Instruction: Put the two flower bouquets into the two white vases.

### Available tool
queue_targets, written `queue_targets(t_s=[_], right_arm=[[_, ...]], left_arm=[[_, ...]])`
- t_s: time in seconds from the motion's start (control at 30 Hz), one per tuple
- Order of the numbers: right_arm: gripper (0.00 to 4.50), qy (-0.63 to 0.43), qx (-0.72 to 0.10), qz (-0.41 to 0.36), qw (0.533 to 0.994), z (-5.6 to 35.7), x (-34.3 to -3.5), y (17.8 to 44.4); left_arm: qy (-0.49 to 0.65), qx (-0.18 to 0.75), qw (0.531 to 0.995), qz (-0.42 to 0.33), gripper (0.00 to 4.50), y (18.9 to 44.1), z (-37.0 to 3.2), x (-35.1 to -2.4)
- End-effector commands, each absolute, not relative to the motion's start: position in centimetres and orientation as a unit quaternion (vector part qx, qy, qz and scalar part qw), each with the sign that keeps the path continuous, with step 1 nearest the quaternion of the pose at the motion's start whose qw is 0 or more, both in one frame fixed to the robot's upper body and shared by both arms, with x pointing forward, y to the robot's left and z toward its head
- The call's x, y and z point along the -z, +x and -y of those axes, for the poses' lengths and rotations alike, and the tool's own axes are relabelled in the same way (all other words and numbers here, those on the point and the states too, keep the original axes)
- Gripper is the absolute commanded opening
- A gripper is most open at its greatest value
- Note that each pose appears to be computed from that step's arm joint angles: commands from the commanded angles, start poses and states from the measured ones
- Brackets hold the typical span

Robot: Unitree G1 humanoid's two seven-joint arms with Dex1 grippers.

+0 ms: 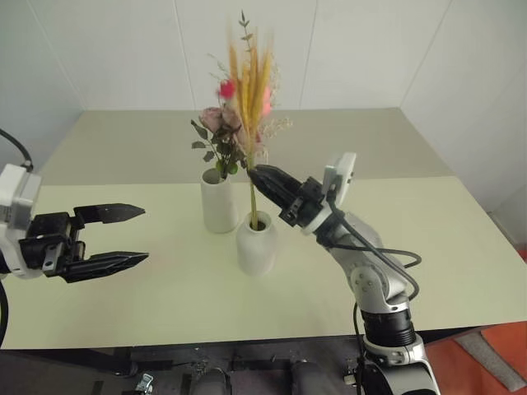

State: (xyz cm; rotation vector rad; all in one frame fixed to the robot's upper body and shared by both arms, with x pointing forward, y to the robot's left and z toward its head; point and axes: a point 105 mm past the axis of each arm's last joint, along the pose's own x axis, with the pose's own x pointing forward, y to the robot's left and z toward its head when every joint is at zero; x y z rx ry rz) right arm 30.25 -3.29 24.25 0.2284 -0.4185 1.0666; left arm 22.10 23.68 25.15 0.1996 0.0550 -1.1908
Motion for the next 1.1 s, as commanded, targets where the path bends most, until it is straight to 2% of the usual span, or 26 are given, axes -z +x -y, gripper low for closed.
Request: queue_targets(t_s=[0.03, 0.2, 0.37, 0.6, 0.8, 1.1], right_arm=[[2.80, 0.074, -0.503, 0.239, 0.828, 5.5, -25.3, 28.8], [4.49, 0.004, -0.514, 0.191, 0.836, 9.5, -23.8, 27.8], [4.49, -0.053, -0.481, 0.136, 0.865, 13.8, -22.6, 28.5], [4.49, -0.106, -0.448, 0.097, 0.883, 18.2, -22.7, 28.6], [4.49, -0.139, -0.439, 0.074, 0.885, 20.1, -22.8, 28.1], [4.49, -0.151, -0.433, 0.075, 0.885, 20.6, -23.3, 28.3]], left_arm=[[0.118, 0.558, 0.821, -0.015, 4.50, 22.0, -23.8, -26.2], [0.120, 0.560, 0.820, -0.016, 4.50, 22.2, -23.8, -26.2], [0.119, 0.562, 0.819, -0.018, 4.50, 22.4, -23.7, -25.9], [0.114, 0.560, 0.821, -0.020, 4.50, 22.5, -23.7, -25.5], [0.113, 0.556, 0.823, -0.020, 4.50, 22.5, -23.9, -25.4], [0.115, 0.557, 0.822, -0.018, 4.50, 23.0, -23.7, -25.5]])
